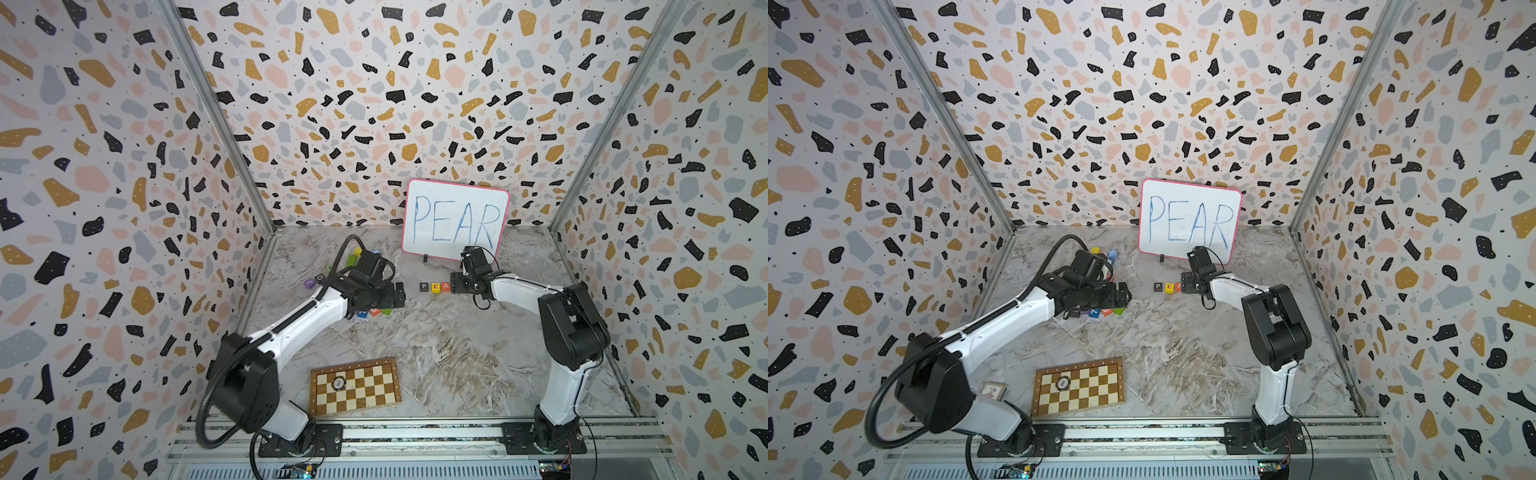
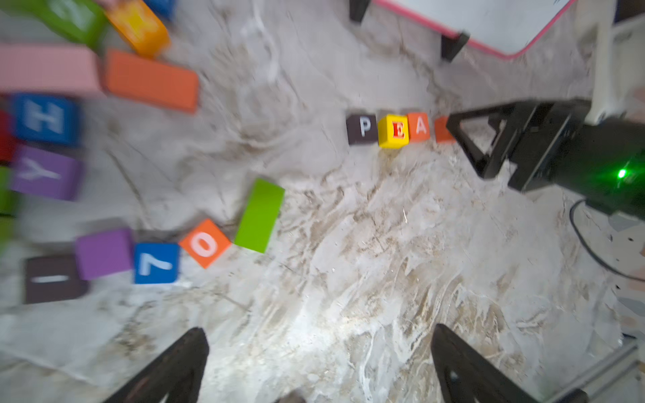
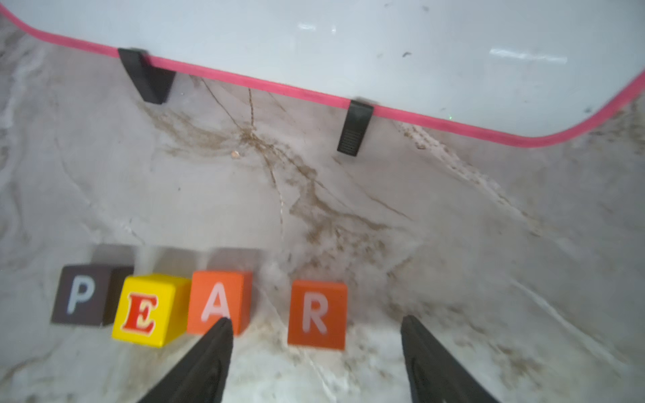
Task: Spell the uppercase word “pear” with letter blocks
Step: Place the letter block at the center of the board, then reset both arms
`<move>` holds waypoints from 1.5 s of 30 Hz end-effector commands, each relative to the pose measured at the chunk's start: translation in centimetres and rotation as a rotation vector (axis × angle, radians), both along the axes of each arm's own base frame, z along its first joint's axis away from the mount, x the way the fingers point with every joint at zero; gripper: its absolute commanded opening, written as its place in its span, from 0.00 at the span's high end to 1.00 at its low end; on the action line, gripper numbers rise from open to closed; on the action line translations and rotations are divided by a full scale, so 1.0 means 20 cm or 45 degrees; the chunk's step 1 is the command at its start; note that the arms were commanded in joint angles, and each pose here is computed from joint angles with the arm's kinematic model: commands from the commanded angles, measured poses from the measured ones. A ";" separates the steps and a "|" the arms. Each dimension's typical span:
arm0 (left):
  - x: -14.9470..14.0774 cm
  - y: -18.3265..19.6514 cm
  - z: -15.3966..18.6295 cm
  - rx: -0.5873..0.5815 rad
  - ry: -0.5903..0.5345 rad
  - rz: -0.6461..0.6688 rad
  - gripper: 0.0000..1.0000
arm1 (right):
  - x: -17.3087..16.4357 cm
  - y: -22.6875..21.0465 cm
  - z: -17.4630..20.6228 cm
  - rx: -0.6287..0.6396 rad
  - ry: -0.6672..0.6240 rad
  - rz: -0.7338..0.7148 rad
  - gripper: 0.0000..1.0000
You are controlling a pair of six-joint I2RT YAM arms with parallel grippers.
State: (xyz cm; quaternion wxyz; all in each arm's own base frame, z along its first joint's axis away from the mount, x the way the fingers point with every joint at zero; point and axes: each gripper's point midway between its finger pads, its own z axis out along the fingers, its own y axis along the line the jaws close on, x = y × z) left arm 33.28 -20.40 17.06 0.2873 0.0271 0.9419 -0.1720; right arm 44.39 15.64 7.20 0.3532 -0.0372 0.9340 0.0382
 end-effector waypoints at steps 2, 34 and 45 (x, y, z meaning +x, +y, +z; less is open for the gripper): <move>0.08 0.34 0.07 0.381 -0.286 0.181 0.01 | 0.05 -0.19 0.34 -0.058 -0.384 -0.010 0.12; 0.26 0.97 -0.29 0.383 -0.666 0.222 0.12 | -0.37 -0.62 0.24 -0.057 -0.861 0.076 0.00; 0.24 1.00 -0.39 0.375 -0.728 0.279 0.01 | -0.35 -0.61 0.23 -0.043 -0.844 0.083 0.01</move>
